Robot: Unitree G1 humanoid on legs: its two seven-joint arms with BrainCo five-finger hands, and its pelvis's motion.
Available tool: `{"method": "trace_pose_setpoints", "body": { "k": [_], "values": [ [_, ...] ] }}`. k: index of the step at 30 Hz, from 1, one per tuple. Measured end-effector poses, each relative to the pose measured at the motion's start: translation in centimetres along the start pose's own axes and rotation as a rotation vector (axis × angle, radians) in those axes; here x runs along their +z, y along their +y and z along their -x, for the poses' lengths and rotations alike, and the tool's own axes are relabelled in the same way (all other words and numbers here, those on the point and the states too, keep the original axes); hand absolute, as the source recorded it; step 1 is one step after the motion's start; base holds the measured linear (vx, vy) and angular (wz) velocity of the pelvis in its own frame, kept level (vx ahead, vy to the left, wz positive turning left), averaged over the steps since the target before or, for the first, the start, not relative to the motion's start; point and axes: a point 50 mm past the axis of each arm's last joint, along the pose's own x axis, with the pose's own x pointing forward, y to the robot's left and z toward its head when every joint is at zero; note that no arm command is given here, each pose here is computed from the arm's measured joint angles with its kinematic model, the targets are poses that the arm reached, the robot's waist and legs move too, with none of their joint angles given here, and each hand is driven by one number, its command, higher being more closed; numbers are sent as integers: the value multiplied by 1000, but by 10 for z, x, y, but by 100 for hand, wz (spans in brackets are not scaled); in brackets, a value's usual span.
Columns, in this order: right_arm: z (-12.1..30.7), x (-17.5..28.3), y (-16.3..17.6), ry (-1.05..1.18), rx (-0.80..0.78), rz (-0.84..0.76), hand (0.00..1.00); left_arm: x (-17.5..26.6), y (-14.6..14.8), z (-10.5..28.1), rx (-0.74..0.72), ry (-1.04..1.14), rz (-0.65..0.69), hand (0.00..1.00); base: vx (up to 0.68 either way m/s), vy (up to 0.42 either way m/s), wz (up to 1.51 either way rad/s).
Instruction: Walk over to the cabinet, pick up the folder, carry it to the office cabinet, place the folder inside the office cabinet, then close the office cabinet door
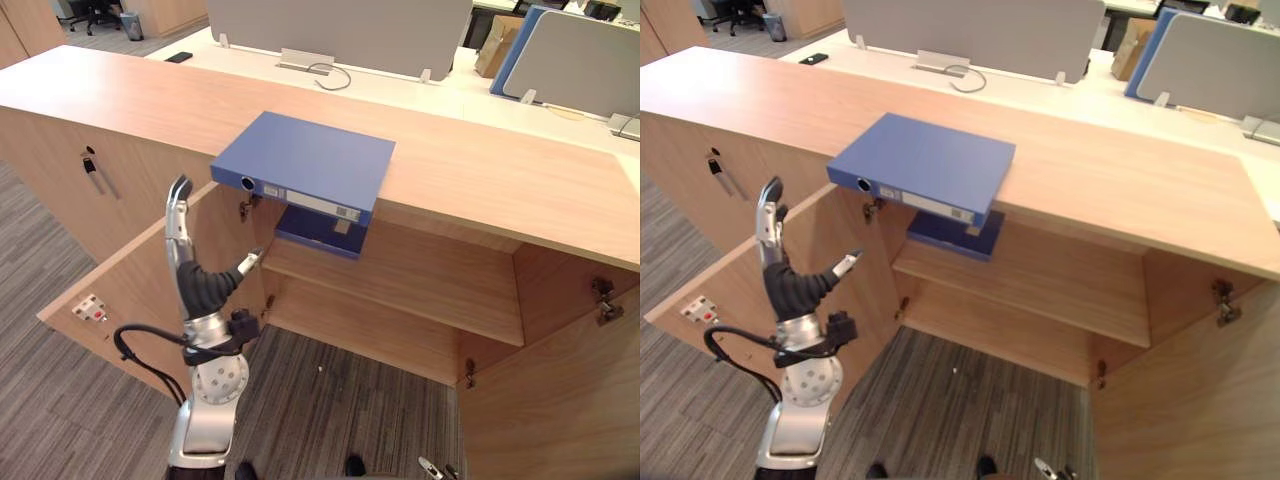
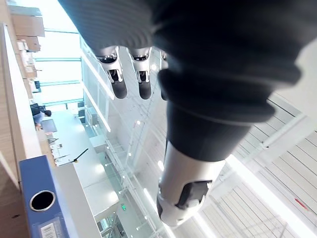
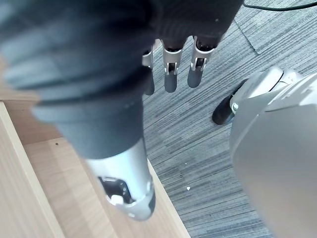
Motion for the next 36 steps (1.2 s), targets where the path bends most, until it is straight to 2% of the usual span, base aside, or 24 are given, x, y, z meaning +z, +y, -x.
{"method": "trace_pose_setpoints", "body": {
  "k": [6, 14, 22, 26, 36],
  "values": [
    [-1, 4, 3, -16, 0, 2, 0, -9, -10, -9, -84, -81, -177, 0, -25, 25, -12],
    [-2, 7, 5, -25, 3, 5, 0, -23, -12, -15, -107, -106, -371, 0, -22, 21, -5],
    [-3, 10, 7, -37, 8, 7, 0, -22, -11, -35, -60, -191, -506, 0, 10, 14, -4],
    [-4, 11, 8, -46, 4, 7, 0, -26, -12, -41, -69, -220, -595, 0, 2, 15, -5],
    [-5, 16, 13, -59, 8, 42, 0, -35, -17, -50, -110, -275, -720, 0, -1, 8, -4]
  ]
}}
